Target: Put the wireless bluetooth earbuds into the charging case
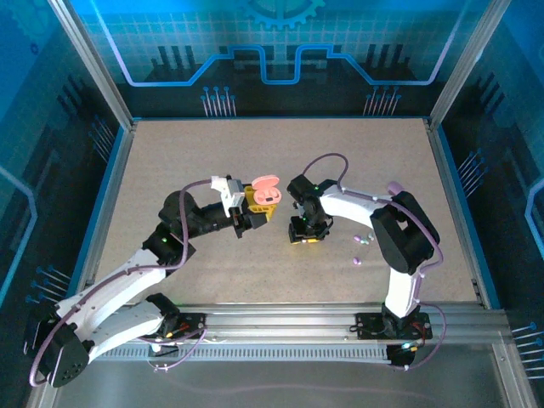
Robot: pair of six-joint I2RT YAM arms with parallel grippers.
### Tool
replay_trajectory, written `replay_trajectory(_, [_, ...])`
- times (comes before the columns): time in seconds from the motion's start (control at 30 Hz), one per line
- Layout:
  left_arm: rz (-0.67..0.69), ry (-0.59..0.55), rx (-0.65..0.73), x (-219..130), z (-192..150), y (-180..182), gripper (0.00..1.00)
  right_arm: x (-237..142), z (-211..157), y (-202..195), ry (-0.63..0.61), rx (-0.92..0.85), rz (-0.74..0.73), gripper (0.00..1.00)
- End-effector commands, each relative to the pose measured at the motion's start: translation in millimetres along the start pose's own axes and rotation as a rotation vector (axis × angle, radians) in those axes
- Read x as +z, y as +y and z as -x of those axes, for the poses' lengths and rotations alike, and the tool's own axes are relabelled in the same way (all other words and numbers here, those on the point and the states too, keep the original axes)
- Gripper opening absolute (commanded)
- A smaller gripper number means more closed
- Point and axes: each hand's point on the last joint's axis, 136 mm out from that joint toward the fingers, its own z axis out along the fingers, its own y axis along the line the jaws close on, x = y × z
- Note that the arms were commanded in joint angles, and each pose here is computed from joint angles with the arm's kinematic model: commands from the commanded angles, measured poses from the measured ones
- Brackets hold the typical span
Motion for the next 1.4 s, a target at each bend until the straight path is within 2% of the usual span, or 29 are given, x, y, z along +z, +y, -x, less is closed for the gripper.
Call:
replay_trajectory(0.0, [-0.002,-0.038,0.041,2,17,-2,0.26,2,7,-8,-0.006,0.028,-0.030,0.49])
replay_trajectory(0.67, [-0.006,-0.035,0.041,3,17,-2,0.27,1,24,-2,-0.029,0.023,-0.024,0.44])
replay_trajectory(1.37, [-0.004,-0.035,0.037,3,15,-1,0.26,8,24,-11,0.011,-0.011,-0.094,0.28])
